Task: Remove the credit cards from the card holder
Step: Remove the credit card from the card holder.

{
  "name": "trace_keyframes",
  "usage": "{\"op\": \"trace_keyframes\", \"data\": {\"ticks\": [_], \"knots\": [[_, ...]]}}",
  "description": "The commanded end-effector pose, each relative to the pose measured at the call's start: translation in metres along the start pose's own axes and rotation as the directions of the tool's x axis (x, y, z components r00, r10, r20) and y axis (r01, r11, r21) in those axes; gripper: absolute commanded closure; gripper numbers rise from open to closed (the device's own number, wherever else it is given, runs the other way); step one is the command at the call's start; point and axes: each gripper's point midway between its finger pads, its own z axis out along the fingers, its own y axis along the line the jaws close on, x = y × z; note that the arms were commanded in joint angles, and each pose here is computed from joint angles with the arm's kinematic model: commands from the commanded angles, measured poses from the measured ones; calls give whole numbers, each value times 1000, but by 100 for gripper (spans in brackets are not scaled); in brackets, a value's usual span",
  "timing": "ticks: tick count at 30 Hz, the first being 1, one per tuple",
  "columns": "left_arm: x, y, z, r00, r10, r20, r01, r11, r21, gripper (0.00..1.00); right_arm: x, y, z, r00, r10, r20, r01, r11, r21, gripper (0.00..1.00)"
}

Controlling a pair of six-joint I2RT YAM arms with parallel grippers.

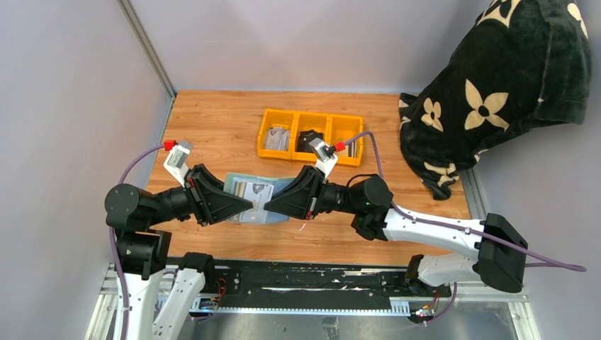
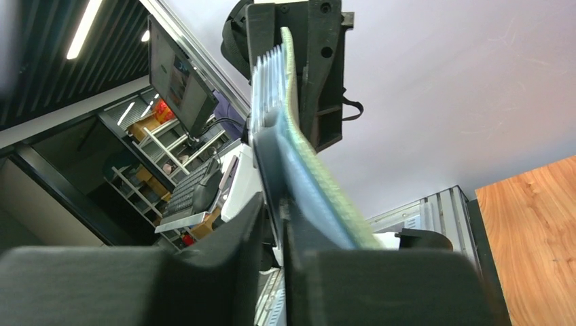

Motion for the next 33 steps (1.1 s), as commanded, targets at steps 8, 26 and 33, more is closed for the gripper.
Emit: {"op": "trace_keyframes", "data": {"ticks": [8,26,33], "knots": [[14,-8,-4,998,-54,-36,55,998,22,34,-5,6,10,1000,-25,1,25,999,-40,100],[14,-27,-7,997,-28,-69,34,995,92,72,-9,-1,4,997,-14,73,15,1000,-23,100],[11,-31,-7,998,-15,-69,21,995,96,77,-4,2,-7,998,-18,67,20,1000,-21,100]]}}
